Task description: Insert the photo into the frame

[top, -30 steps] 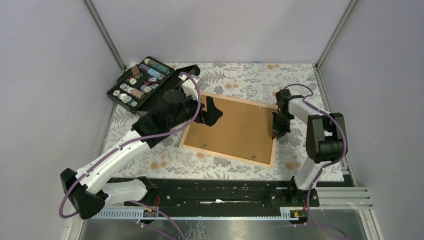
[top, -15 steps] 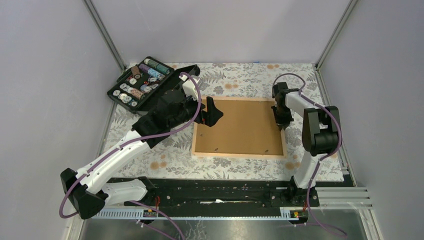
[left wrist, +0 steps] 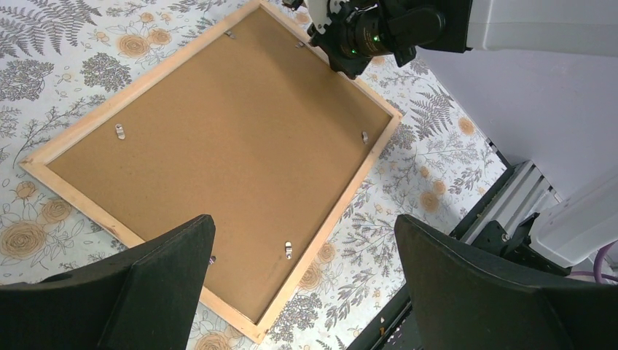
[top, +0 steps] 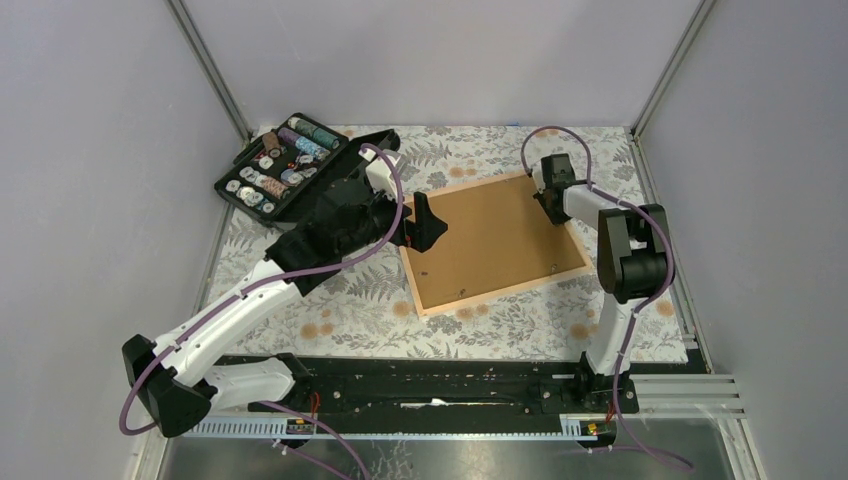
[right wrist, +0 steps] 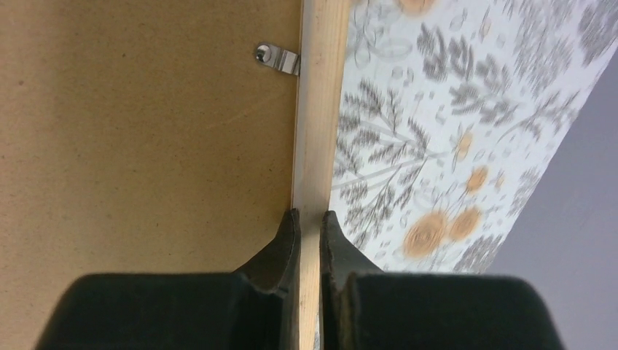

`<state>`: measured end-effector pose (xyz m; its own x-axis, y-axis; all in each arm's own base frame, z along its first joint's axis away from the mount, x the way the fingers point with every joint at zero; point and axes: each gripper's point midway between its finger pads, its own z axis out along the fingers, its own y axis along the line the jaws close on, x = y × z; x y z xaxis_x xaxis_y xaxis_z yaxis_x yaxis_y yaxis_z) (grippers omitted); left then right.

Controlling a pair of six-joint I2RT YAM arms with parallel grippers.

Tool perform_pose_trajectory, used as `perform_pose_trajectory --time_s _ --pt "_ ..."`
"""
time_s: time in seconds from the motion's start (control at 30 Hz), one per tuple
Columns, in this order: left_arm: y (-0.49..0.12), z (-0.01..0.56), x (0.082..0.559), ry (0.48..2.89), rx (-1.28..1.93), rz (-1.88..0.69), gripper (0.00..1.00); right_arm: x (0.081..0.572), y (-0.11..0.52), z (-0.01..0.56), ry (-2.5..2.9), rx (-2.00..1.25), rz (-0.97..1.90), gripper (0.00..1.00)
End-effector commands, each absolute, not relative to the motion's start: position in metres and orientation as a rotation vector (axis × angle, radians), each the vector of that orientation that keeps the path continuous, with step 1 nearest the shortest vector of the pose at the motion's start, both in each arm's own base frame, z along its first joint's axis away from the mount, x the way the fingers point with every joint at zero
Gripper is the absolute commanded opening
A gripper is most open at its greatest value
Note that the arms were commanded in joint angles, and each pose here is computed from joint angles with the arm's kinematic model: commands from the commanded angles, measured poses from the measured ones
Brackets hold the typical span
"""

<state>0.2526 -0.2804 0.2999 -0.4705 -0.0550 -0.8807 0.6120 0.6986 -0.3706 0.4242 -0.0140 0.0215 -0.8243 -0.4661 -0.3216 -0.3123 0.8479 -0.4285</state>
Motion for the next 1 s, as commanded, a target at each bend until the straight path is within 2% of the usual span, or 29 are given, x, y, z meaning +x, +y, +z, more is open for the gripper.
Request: perform_pose_trajectory --time_s 0.0,0.27,0.3,0.4,0.47,0.57,0.63,0.73,0.87,0.97 --pt "-0.286 0.308 0.257 1.874 0.429 -0.869 0.99 0.442 0.032 -0.009 2.455 -0.894 -0.344 0.00" --pt "-0.285 0.308 0.258 1.873 0.423 -0.858 0.99 0.460 0.071 -0.005 2.320 -1.100 -0.363 0.00" --pt "-0.285 0.307 0.258 1.875 0.424 -0.858 0.99 0.467 0.068 0.000 2.319 -1.068 -0.398 0.06" --pt "-0.285 0.306 0.259 1.878 0.424 -0.856 0.99 0.480 0.057 0.018 2.368 -0.895 -0.493 0.32" --pt "-0.285 0.304 0.259 1.883 0.424 -0.850 0.99 0.480 0.049 0.036 2.385 -0.767 -0.541 0.55" --pt "-0.285 0.306 0.259 1.879 0.424 -0.853 0.99 0.476 0.030 0.091 2.336 -0.445 -0.651 0.64" --pt "-0.284 0.308 0.258 1.874 0.424 -0.855 0.99 0.456 0.021 0.124 2.337 -0.166 -0.638 0.74" --pt "-0.282 0.311 0.258 1.864 0.415 -0.848 0.99 0.409 0.045 0.136 2.467 0.087 -0.359 0.91" --pt "-0.280 0.316 0.256 1.851 0.413 -0.854 0.99 0.338 0.117 0.112 2.615 0.234 0.289 0.94" --pt "-0.280 0.318 0.255 1.845 0.414 -0.863 0.99 0.310 0.120 0.101 2.540 0.650 0.408 0.95"
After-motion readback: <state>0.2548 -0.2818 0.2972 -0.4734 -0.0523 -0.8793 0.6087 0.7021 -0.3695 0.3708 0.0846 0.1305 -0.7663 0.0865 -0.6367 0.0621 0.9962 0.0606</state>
